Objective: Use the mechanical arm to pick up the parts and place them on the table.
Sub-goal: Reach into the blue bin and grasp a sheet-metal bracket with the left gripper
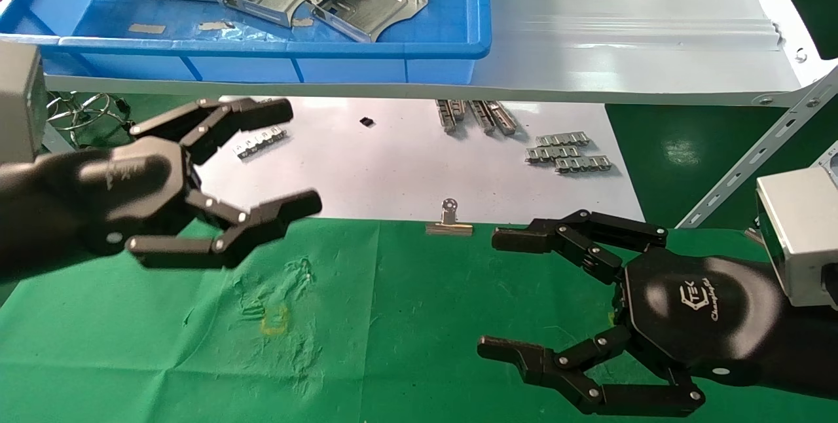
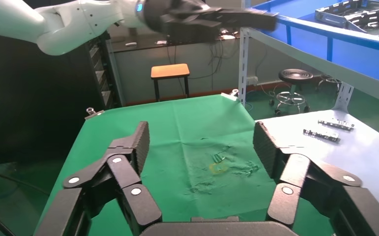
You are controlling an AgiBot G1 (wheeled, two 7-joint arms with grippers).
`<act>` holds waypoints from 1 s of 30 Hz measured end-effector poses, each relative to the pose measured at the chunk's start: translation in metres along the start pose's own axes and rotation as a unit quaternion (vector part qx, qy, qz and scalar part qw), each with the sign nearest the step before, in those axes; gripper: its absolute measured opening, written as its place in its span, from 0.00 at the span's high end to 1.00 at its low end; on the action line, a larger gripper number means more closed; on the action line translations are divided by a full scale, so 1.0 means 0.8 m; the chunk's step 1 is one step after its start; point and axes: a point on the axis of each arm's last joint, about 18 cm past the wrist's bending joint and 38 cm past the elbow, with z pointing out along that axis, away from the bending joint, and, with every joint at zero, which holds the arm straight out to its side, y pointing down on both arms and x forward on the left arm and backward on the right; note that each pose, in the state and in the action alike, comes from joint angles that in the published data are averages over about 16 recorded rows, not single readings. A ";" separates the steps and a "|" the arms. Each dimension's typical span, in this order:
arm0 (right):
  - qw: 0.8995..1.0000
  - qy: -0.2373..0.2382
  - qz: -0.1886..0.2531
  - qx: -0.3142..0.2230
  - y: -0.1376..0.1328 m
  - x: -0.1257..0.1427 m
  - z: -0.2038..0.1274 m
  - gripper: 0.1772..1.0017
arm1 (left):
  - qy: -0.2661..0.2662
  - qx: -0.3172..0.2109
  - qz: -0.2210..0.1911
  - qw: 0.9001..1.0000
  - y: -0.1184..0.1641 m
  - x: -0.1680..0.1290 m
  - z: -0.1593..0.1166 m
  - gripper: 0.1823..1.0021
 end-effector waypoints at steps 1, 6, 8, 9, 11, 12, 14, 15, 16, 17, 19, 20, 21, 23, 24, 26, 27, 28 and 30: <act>1.000 0.000 0.000 0.000 0.000 0.000 0.000 0.18 | -0.011 0.003 0.000 1.000 -0.003 -0.008 0.003 0.00; 1.000 0.000 0.000 0.000 0.000 0.000 0.000 0.31 | -0.066 0.015 -0.006 0.998 -0.023 -0.054 0.016 0.00; 1.000 0.000 0.000 0.000 0.000 0.000 0.000 0.35 | -0.090 0.017 -0.008 0.996 -0.031 -0.074 0.019 0.00; 1.000 0.000 0.000 0.000 0.000 0.000 0.000 0.38 | -0.101 0.017 -0.009 0.995 -0.036 -0.084 0.020 0.00; 1.000 0.000 0.000 0.000 0.000 0.000 0.000 0.45 | -0.125 0.015 -0.011 0.992 -0.045 -0.104 0.021 0.00; 1.000 0.000 0.000 0.000 0.000 0.000 0.000 0.47 | -0.136 0.013 -0.012 0.991 -0.049 -0.114 0.021 0.00; 1.000 0.000 0.000 0.000 0.000 0.000 0.000 0.52 | -0.158 0.007 -0.014 0.987 -0.056 -0.133 0.019 0.00; 1.000 0.000 0.000 0.000 0.000 0.000 0.000 0.55 | -0.169 0.003 -0.014 0.986 -0.060 -0.142 0.018 0.00; 1.000 0.000 0.000 0.000 0.000 0.000 0.000 0.58 | -0.179 -0.002 -0.014 0.984 -0.063 -0.151 0.017 0.00; 1.000 0.000 0.000 0.000 0.000 0.000 0.000 0.61 | -0.189 -0.007 -0.014 0.982 -0.067 -0.159 0.016 0.00; 1.000 0.000 0.000 0.000 0.000 0.000 0.000 0.65 | -0.207 -0.018 -0.011 0.978 -0.072 -0.175 0.012 0.00; 1.000 0.000 0.000 0.000 0.000 0.000 0.000 0.67 | -0.216 -0.024 -0.010 0.976 -0.074 -0.183 0.011 0.00; 1.000 0.000 0.000 0.000 0.000 0.000 0.000 0.70 | -0.224 -0.030 -0.009 0.974 -0.076 -0.190 0.009 0.00; 1.000 0.000 0.000 0.000 0.000 0.000 0.000 0.75 | -0.239 -0.043 -0.008 0.970 -0.078 -0.204 0.007 0.00; 1.000 0.000 0.000 0.000 0.000 0.000 0.000 0.78 | -0.247 -0.050 -0.007 0.968 -0.079 -0.210 0.006 0.00; 1.000 0.000 0.000 0.000 0.000 0.000 0.000 0.82 | -0.260 -0.062 -0.007 0.964 -0.080 -0.222 0.005 0.00; 1.000 0.000 0.000 0.000 0.000 0.000 0.000 0.83 | -0.266 -0.068 -0.007 0.961 -0.080 -0.227 0.005 0.00; 1.000 0.000 0.000 0.000 0.000 0.000 0.000 0.85 | -0.272 -0.074 -0.006 0.959 -0.080 -0.232 0.004 0.00; 1.000 0.000 0.000 0.000 0.000 0.000 0.000 0.89 | -0.284 -0.085 -0.005 0.955 -0.081 -0.241 0.004 0.00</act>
